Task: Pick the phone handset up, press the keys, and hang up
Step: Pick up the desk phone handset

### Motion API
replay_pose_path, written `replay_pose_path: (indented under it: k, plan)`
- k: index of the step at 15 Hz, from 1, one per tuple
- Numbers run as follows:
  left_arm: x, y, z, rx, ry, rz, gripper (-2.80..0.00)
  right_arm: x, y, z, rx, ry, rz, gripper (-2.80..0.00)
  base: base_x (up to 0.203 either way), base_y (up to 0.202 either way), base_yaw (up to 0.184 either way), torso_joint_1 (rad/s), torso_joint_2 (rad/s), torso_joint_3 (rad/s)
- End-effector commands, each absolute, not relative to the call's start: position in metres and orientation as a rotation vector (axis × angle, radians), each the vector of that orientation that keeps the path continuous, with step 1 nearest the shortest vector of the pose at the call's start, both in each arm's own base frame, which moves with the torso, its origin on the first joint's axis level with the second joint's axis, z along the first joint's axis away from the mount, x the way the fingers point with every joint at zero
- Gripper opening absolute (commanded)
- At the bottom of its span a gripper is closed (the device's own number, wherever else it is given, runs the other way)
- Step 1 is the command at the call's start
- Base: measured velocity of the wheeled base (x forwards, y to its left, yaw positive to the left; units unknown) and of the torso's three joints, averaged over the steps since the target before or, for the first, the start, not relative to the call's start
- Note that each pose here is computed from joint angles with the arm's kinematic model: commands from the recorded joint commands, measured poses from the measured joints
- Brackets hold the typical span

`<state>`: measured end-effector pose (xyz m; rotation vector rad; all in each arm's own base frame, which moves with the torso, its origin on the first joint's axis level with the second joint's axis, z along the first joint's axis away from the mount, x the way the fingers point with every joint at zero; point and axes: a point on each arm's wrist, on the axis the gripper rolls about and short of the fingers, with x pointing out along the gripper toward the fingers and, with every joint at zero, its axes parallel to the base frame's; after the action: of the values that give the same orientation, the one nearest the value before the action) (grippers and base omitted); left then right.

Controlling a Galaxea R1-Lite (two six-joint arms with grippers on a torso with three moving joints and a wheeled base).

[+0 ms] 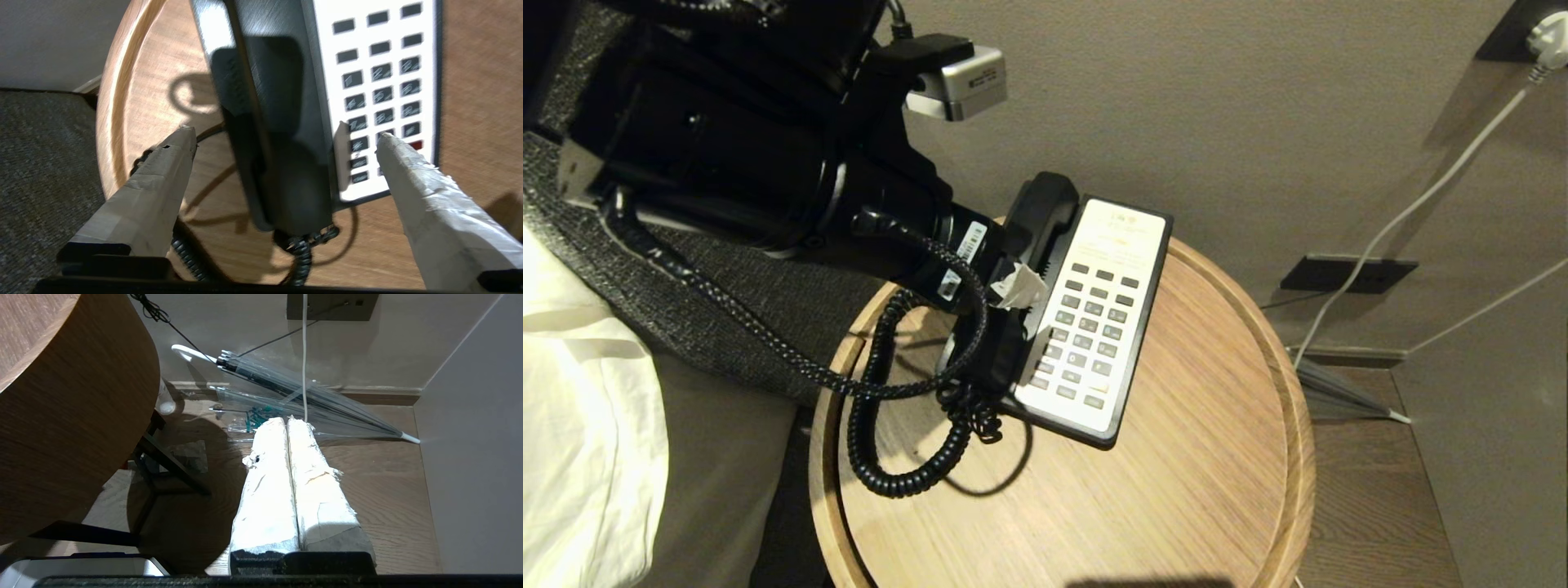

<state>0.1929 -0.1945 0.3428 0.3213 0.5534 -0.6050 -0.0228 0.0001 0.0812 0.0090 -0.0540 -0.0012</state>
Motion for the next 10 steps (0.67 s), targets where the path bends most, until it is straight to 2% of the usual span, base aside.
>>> replay_pose_path:
  k: [1,8,9,10]
  plan:
    - [0.198,-0.204,0.338,0.332,0.574,-0.593,0.00,-0.021,0.000,0.075,0.009,-0.032,-0.001,-2.80,0.000,0.000,0.000,0.000,0.00,0.000]
    - [0.210,-0.214,0.326,0.353,0.599,-0.519,0.00,-0.021,0.000,0.075,0.009,-0.032,0.000,-2.80,0.000,0.000,0.000,0.000,0.00,0.000]
    - [0.211,-0.214,0.325,0.348,0.603,-0.516,-2.80,-0.021,0.000,0.075,0.009,-0.032,-0.001,-2.80,0.000,0.000,0.000,0.000,0.00,0.000]
    - [0.211,-0.215,0.325,0.336,0.609,-0.512,-2.80,-0.021,0.000,0.075,0.009,-0.032,0.000,-2.80,0.000,0.000,0.000,0.000,0.00,0.000]
